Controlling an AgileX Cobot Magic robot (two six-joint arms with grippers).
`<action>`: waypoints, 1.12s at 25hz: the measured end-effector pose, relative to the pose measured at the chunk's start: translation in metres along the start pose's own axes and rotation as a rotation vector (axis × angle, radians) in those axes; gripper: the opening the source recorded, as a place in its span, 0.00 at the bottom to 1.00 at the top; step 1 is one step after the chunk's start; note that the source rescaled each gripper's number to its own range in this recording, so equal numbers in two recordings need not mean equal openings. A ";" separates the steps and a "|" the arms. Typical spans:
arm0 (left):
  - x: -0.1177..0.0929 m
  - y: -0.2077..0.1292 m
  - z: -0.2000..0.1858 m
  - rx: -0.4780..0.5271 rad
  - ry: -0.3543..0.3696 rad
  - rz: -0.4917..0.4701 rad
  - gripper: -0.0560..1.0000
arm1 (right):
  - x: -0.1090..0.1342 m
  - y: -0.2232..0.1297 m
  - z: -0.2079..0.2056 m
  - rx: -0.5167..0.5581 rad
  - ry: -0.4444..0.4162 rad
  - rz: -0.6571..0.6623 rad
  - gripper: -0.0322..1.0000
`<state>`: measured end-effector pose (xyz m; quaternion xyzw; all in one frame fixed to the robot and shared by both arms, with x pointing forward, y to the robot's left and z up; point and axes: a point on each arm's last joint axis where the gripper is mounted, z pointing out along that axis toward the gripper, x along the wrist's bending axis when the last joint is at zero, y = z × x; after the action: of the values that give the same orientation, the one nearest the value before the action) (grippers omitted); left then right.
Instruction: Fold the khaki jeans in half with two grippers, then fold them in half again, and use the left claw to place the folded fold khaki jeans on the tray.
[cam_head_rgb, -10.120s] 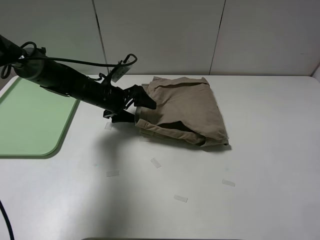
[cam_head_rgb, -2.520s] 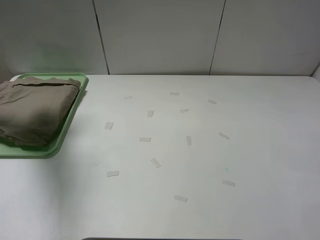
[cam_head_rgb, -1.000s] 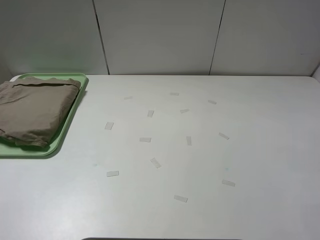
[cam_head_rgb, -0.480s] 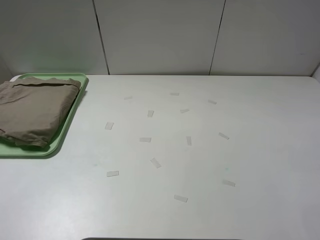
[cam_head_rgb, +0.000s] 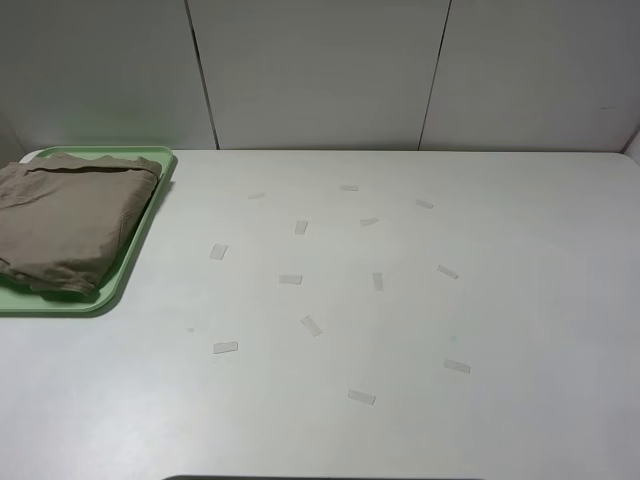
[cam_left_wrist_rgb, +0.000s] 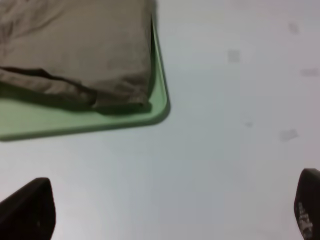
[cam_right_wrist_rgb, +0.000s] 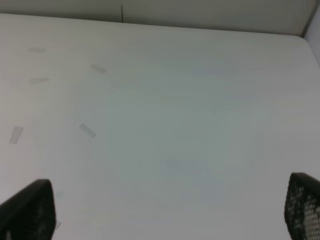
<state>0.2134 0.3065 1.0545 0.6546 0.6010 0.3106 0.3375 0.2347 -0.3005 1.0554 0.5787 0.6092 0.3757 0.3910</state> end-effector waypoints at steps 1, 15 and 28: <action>0.000 -0.002 0.005 0.015 0.000 0.000 0.99 | 0.000 0.000 0.000 0.000 0.000 0.000 1.00; 0.000 -0.005 0.020 0.001 0.001 0.011 0.99 | 0.000 0.000 0.000 0.000 0.000 0.000 1.00; 0.000 -0.005 0.020 0.001 0.001 0.011 0.99 | 0.000 0.000 0.000 0.000 0.000 0.000 1.00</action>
<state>0.2269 0.3051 1.0389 0.6580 0.5976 0.3125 0.3351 0.2347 -0.3005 1.0554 0.5787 0.6092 0.3757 0.3910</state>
